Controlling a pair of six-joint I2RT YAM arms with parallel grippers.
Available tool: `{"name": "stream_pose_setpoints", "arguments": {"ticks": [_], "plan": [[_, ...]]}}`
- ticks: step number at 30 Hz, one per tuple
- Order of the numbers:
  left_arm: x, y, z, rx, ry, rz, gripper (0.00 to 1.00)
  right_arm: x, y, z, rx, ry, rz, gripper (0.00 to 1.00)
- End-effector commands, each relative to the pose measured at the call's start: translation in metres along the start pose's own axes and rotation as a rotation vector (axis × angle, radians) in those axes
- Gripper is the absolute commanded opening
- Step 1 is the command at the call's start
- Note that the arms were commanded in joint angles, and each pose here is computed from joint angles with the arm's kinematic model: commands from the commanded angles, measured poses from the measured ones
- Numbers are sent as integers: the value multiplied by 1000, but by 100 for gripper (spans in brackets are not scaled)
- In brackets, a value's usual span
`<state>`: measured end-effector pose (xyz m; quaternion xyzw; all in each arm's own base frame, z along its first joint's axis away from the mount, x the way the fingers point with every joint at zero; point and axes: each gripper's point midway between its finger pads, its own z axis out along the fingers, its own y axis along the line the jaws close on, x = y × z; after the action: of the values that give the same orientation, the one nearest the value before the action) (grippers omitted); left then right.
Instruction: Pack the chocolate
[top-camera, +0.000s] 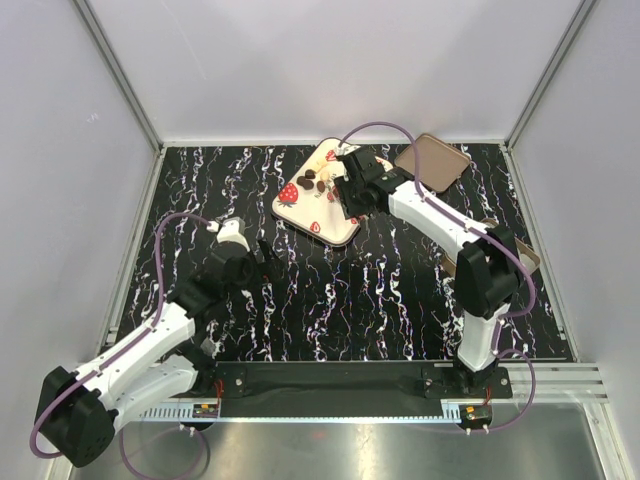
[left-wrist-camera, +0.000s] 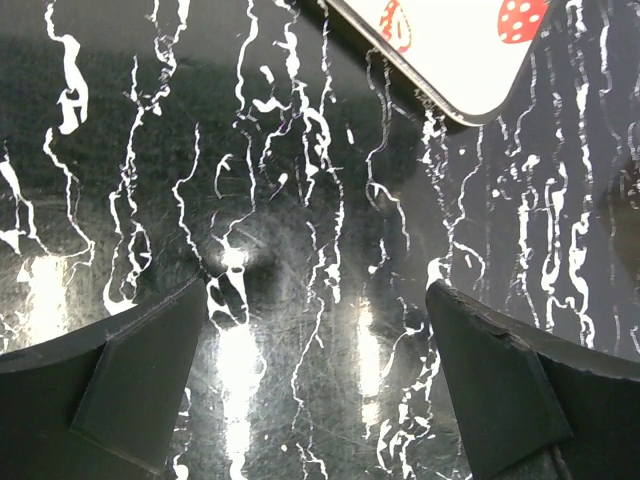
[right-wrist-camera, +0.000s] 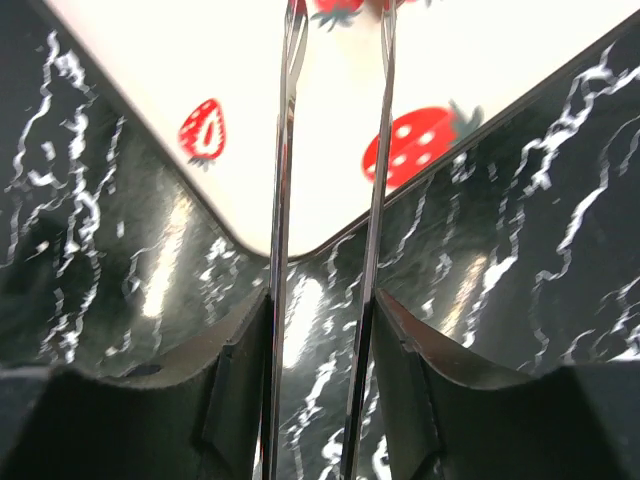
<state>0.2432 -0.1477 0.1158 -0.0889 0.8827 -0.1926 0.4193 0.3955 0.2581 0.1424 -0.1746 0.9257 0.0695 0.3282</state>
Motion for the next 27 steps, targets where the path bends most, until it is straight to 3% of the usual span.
{"name": "stream_pose_setpoints", "arguments": {"ticks": [1,10,27], "plan": [[-27,-23,-6,78,-75,-12,99,-41,-6,-7,-19,-116,-76,49],[-24,-22,-3,69,-61,-8,99,-40,-7,9,-96,-99,-142,51],[-23,-21,0,61,-56,-8,99,-35,-33,34,-9,-70,-188,49]]}}
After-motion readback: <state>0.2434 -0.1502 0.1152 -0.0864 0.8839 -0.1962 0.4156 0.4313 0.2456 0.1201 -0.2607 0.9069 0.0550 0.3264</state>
